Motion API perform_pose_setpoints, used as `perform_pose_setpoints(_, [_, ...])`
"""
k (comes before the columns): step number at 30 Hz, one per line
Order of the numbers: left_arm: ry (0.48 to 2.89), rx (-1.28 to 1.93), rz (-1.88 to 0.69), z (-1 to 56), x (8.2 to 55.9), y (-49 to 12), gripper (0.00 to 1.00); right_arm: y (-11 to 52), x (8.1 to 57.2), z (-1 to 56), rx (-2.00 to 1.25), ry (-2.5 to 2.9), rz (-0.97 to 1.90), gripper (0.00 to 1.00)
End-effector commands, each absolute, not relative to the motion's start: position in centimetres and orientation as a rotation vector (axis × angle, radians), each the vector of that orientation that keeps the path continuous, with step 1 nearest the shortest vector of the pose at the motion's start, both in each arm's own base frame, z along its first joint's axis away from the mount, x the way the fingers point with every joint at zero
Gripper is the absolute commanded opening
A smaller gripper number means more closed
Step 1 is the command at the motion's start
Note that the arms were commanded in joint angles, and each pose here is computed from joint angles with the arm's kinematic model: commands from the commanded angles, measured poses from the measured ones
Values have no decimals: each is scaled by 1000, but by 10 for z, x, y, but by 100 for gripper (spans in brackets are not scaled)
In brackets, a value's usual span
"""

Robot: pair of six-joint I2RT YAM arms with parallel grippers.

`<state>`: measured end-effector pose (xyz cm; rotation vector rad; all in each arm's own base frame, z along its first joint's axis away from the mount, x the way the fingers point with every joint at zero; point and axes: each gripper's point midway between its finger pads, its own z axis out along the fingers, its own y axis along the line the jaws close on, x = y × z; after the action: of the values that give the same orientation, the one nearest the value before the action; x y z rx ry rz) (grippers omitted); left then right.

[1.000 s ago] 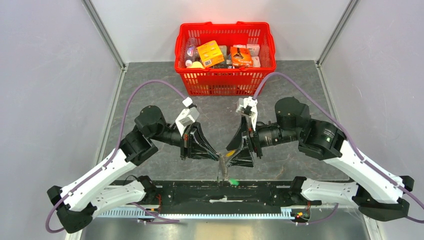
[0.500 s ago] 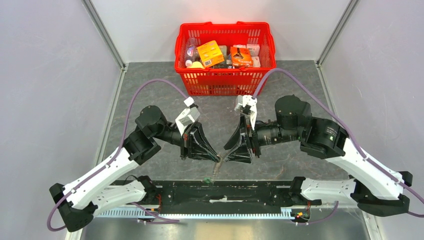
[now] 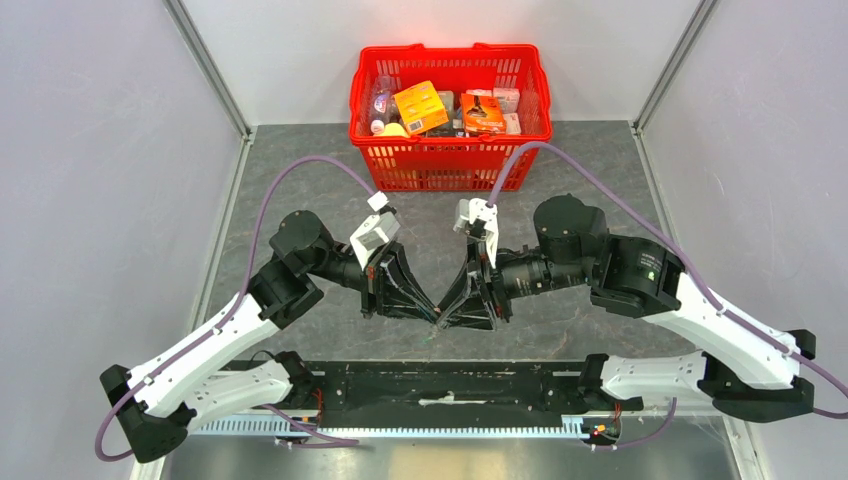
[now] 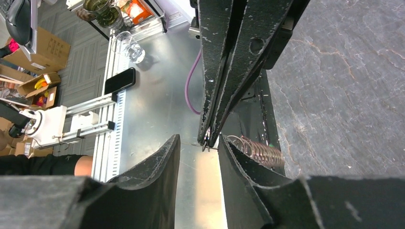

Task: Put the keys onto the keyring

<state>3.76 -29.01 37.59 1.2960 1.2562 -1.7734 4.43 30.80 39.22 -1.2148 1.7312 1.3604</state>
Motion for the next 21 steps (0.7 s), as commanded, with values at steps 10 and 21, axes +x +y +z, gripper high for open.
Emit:
perform_pose_setpoints(10, [1213,1308,-1794,384,32,-288,2,312,37,414,-1230,1647,1370,35])
perform_pose_setpoints(21, [1206,1319,-1796,383,30,-286,2,314,36,414,-1229,1651,1348,25])
